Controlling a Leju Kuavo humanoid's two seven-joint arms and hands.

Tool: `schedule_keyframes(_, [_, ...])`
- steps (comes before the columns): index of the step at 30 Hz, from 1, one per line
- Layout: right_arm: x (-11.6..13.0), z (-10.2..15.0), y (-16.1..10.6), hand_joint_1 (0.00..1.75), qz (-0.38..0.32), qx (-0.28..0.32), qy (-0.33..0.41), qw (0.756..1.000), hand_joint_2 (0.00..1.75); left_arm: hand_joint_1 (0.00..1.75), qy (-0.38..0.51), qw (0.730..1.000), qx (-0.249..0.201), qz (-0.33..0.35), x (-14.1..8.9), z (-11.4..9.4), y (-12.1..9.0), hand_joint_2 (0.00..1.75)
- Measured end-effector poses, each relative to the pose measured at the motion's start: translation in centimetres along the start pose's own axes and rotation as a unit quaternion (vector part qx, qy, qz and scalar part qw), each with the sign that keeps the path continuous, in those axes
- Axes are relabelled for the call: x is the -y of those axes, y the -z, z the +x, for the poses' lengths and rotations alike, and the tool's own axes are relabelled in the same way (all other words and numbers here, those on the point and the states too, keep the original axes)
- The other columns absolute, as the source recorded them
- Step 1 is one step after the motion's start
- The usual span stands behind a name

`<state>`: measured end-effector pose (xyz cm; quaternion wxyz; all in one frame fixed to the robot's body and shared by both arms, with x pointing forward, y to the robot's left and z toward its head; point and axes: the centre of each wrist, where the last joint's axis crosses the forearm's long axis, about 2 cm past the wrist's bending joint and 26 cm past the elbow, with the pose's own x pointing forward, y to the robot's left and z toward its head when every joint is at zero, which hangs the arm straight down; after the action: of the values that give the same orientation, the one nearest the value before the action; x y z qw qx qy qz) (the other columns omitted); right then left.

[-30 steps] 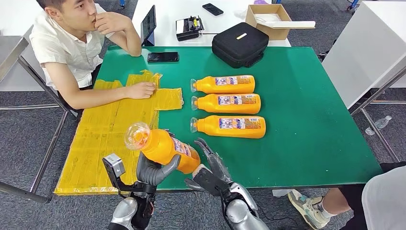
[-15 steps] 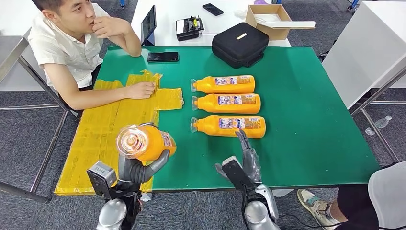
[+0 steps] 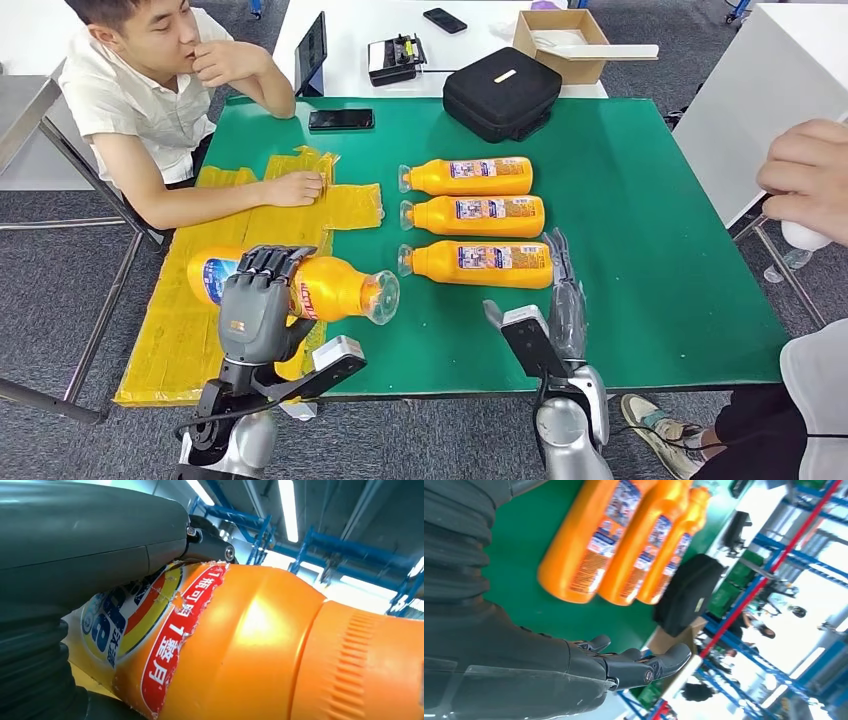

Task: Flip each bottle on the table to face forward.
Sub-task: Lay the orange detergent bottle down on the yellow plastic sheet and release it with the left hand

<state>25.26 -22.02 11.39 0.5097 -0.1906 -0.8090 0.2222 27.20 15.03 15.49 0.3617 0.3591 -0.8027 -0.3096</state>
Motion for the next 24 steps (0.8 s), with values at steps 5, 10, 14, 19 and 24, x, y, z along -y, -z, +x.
schedule_keyframes(5, [-0.4,0.0,0.4,0.00,0.003,0.012,0.010,1.000,1.75,1.75,0.050,0.998,-0.007,-0.046,1.8,-1.9,-0.4,1.75])
schedule_keyframes(10, [-0.9,0.0,0.8,0.00,0.005,0.028,0.025,0.999,1.75,1.75,0.096,0.989,-0.022,-0.112,3.7,-4.1,-0.9,1.75])
schedule_keyframes(14, [-1.1,-0.2,0.8,0.00,0.006,0.029,0.032,0.999,1.75,1.75,0.103,0.981,-0.043,-0.158,4.9,-6.1,-1.8,1.75])
schedule_keyframes(19, [-1.1,-0.6,0.6,0.00,0.007,0.026,0.034,0.999,1.75,1.75,0.110,0.974,-0.052,-0.193,5.6,-7.4,-2.7,1.75])
schedule_keyframes(24, [-1.3,-1.0,0.4,0.00,0.010,0.027,0.040,0.999,1.75,1.68,0.125,0.964,-0.064,-0.225,6.1,-8.2,-3.0,1.75])
